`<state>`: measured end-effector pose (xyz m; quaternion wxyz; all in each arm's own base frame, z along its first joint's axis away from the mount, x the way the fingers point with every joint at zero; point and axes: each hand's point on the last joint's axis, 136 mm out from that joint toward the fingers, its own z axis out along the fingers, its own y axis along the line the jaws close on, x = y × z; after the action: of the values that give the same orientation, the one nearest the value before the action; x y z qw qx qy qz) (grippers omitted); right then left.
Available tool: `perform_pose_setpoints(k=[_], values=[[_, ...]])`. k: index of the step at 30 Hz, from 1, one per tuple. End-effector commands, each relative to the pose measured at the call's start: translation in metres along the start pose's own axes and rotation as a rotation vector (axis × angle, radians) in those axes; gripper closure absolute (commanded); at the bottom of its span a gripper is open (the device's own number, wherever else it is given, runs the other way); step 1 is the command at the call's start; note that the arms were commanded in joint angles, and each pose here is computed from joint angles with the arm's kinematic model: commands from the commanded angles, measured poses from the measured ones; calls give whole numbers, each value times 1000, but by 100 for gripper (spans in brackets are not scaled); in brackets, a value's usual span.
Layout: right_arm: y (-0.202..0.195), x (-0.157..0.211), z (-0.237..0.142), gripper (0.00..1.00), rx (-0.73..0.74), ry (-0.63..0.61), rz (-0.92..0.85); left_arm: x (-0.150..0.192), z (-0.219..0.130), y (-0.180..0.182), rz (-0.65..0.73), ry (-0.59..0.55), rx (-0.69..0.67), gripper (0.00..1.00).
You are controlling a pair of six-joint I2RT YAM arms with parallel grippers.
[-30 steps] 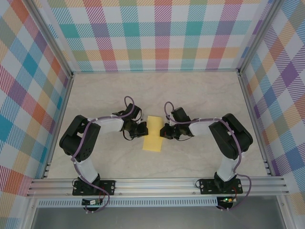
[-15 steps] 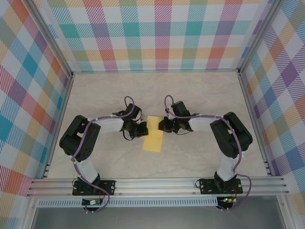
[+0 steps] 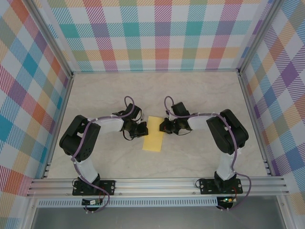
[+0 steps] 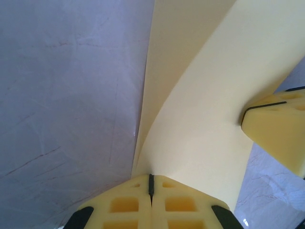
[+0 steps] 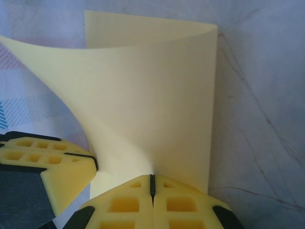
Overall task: Fold a paper plane with a square sheet of paper (pick it up from the middle)
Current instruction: Fold the square sheet of paper in half at the center of the table.
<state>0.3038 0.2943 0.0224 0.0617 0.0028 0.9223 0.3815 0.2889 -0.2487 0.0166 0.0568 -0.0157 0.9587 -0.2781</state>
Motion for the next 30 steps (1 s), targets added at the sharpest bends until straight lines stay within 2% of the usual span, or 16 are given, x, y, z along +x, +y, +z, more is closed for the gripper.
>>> perform_pose_setpoints(k=[1,7,17,26,30], values=[[23,-19,-15,95,-30,-33,-64,40,19,47,-44,124,-160,100],[7,-27,-8,96,-8,-22,-38,39,20,47,-47,123,-157,100],[-30,-13,10,95,61,14,30,41,20,49,-47,127,-162,100],[13,-40,-18,96,-29,-35,-22,43,19,52,-49,130,-172,100],[12,-52,-20,96,-24,-42,-11,44,20,52,-49,132,-171,100]])
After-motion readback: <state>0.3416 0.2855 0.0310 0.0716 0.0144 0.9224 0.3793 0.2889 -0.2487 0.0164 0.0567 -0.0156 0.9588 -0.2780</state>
